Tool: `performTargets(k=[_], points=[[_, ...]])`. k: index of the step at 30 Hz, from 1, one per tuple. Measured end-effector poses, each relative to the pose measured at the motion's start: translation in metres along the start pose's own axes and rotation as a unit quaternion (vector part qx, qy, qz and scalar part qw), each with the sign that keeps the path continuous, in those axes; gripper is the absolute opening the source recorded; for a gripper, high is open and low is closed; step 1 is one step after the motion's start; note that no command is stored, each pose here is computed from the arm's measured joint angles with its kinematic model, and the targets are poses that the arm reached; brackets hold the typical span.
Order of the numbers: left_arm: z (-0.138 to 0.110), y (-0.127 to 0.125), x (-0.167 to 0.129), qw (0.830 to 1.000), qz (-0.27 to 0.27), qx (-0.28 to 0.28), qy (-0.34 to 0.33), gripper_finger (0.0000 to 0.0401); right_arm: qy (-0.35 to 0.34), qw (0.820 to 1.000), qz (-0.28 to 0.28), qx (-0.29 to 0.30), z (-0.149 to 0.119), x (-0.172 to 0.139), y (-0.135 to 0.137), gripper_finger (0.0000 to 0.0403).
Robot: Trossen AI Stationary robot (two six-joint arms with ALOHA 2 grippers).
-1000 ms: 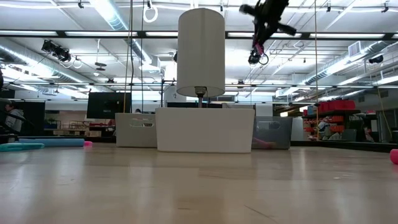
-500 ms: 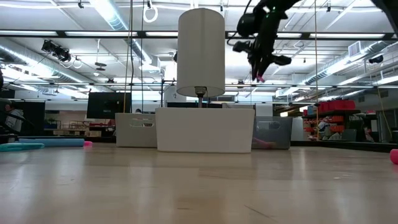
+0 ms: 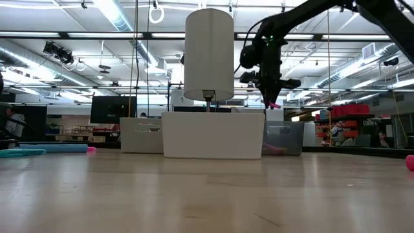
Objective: Pick & Place Markers
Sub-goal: Put the pink marker pen into the black bin
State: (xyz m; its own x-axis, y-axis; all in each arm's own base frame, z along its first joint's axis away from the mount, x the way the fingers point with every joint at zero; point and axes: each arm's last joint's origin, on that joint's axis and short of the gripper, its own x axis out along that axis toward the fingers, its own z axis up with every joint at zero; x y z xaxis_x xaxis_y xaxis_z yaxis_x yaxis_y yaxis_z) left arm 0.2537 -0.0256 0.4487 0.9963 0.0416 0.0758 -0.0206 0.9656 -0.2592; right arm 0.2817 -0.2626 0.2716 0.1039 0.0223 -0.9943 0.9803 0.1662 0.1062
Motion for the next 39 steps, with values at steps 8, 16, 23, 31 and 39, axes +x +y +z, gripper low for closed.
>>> performTargets(k=[8, 16, 23, 31, 39], points=[[0.000, 0.000, 0.000, 1.000, 0.000, 0.000, 0.000, 0.0254, 0.039, 0.999, -0.017, 0.003, 0.003, 0.031, 0.000, 0.0020], [0.000, 0.000, 0.000, 1.000, 0.000, 0.001, 0.000, 0.0254, 0.060, 0.998, -0.023, 0.007, -0.005, 0.067, -0.004, 0.0020], [0.000, 0.000, 0.000, 1.000, 0.000, 0.000, 0.001, 0.0254, 0.055, 0.998, -0.018, 0.019, -0.010, 0.092, -0.006, 0.0020], [0.000, 0.000, 0.000, 1.000, 0.000, 0.000, 0.001, 0.0254, 0.041, 0.999, -0.016, 0.019, -0.011, 0.106, -0.009, 0.0020], [0.000, 0.000, 0.000, 1.000, 0.000, 0.000, 0.001, 0.0254, 0.044, 0.999, -0.012, 0.018, -0.014, 0.114, -0.012, 0.0037]])
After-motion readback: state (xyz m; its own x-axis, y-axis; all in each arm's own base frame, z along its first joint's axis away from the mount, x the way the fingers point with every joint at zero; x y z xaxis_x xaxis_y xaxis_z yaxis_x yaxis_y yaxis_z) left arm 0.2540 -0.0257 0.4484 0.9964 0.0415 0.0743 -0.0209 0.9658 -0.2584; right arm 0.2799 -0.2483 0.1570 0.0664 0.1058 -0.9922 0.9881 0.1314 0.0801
